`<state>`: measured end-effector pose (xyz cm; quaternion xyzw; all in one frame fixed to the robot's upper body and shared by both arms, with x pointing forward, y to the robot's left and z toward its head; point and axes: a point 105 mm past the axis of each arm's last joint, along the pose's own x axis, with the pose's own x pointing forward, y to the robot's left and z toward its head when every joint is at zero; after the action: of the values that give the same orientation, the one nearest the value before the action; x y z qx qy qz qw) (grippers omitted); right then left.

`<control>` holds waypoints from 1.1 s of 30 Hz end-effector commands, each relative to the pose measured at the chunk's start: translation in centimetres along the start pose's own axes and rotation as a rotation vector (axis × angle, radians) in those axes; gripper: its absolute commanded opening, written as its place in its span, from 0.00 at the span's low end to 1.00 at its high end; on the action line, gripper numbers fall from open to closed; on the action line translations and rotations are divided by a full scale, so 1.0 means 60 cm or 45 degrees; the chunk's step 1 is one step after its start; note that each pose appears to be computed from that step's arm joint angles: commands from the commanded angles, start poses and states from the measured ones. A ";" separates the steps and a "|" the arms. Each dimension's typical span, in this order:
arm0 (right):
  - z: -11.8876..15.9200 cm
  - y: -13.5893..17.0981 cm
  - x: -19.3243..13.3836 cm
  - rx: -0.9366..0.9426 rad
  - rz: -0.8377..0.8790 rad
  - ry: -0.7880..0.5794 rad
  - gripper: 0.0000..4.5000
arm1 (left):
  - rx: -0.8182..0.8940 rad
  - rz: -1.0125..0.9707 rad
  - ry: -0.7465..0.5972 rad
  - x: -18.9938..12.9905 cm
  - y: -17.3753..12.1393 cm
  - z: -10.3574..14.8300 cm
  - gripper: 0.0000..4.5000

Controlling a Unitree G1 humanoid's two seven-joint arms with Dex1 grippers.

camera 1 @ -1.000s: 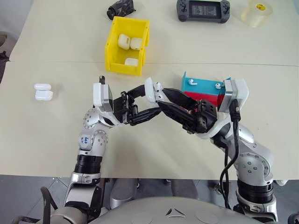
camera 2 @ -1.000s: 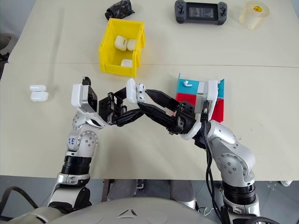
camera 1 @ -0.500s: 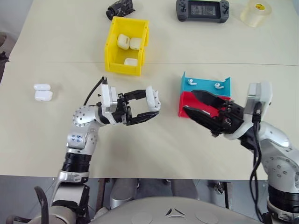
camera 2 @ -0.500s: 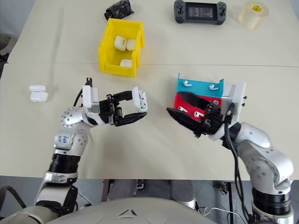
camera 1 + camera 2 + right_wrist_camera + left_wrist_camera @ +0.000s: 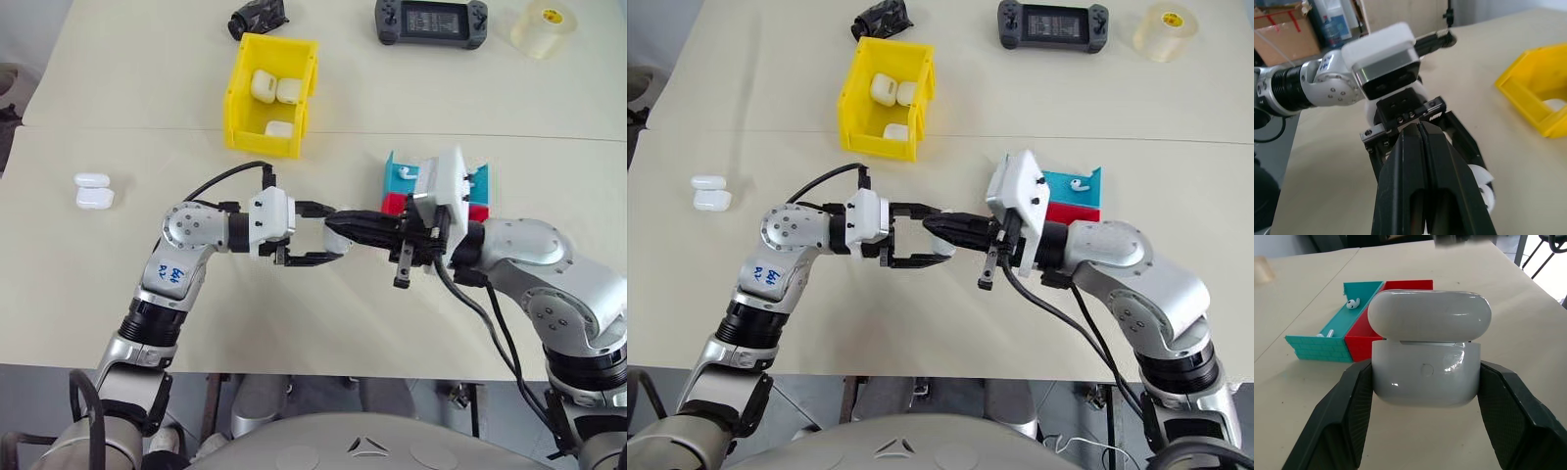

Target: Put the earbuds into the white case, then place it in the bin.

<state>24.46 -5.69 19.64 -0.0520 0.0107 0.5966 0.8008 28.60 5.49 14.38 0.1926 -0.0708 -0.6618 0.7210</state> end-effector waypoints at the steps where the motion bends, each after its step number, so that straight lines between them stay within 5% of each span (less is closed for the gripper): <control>1: 0.007 -0.002 0.001 -0.027 -0.004 0.001 0.01 | 0.054 0.012 -0.031 0.004 -0.001 0.020 0.62; 11: -0.040 -0.034 -0.052 0.003 -0.104 0.025 0.01 | -0.035 0.117 -0.251 -0.023 0.007 0.058 0.62; 17: 0.002 -0.042 -0.102 -0.034 -0.240 -0.252 0.01 | -0.140 0.450 -0.328 -0.056 0.039 0.059 0.62; 21: 0.003 -0.044 -0.140 -0.033 -0.401 -0.324 0.20 | -0.185 0.937 -0.197 -0.107 0.096 0.025 0.62; 26: -0.005 -0.056 -0.183 -0.121 -0.570 -0.271 0.57 | -0.165 1.258 -0.305 -0.146 0.163 0.040 0.62; 31: -0.006 -0.050 -0.190 -0.133 -0.611 -0.267 0.95 | -0.101 1.235 -0.243 -0.138 0.218 0.037 0.62; 33: -0.007 -0.045 -0.183 -0.138 -0.602 -0.265 1.00 | -0.101 1.229 -0.248 -0.128 0.244 0.037 0.62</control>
<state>24.53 -17.76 19.16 -0.0139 -0.0894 0.3866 0.9178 39.88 13.60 22.34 0.0367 -0.1811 -0.2683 0.9454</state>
